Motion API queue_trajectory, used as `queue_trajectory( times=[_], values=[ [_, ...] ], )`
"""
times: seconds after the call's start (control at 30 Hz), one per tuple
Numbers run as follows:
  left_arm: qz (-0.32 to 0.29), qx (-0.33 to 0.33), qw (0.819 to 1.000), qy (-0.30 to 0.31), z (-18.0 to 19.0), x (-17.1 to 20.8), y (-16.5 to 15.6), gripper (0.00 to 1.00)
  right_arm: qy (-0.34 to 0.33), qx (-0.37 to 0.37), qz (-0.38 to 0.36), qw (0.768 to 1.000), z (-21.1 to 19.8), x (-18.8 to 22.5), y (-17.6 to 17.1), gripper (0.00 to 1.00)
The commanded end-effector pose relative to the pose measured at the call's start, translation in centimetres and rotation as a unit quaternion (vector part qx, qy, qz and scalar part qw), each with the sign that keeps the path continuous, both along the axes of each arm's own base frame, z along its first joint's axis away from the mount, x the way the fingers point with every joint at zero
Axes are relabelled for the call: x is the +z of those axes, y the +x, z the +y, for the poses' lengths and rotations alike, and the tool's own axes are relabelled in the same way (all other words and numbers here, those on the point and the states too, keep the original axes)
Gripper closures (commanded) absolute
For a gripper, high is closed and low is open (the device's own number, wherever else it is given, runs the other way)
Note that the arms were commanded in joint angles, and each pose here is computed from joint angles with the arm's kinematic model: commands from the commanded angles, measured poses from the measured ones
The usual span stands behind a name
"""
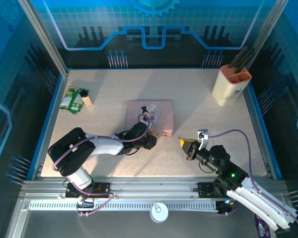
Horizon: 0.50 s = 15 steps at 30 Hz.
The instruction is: Unlock a padlock with a key
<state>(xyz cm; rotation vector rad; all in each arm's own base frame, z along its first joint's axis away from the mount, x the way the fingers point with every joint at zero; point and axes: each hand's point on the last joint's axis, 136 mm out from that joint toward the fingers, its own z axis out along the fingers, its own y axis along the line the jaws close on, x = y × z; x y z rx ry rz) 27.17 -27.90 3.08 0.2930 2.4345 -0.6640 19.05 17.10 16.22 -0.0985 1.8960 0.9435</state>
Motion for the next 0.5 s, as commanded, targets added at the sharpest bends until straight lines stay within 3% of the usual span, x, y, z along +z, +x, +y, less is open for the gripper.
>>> queue_trajectory(
  times=[0.0, 0.2, 0.47],
  values=[
    [-0.054, 0.013, 0.997, -0.047, -0.2, 2.7, 0.6, 0.58, 0.025, 0.002, -0.019, 1.0, 0.2, 2.3, 0.0, 1.0],
    [-0.074, 0.047, 0.992, -0.09, 1.5, 3.2, -0.2, 0.44, 0.025, 0.005, -0.017, 1.0, 0.3, 2.3, -0.1, 1.0],
    [-0.043, 0.043, 0.993, -0.101, 0.2, 2.0, -0.8, 0.43, 0.024, 0.013, -0.017, 0.999, 0.8, 2.6, 0.0, 1.0]
  ],
)
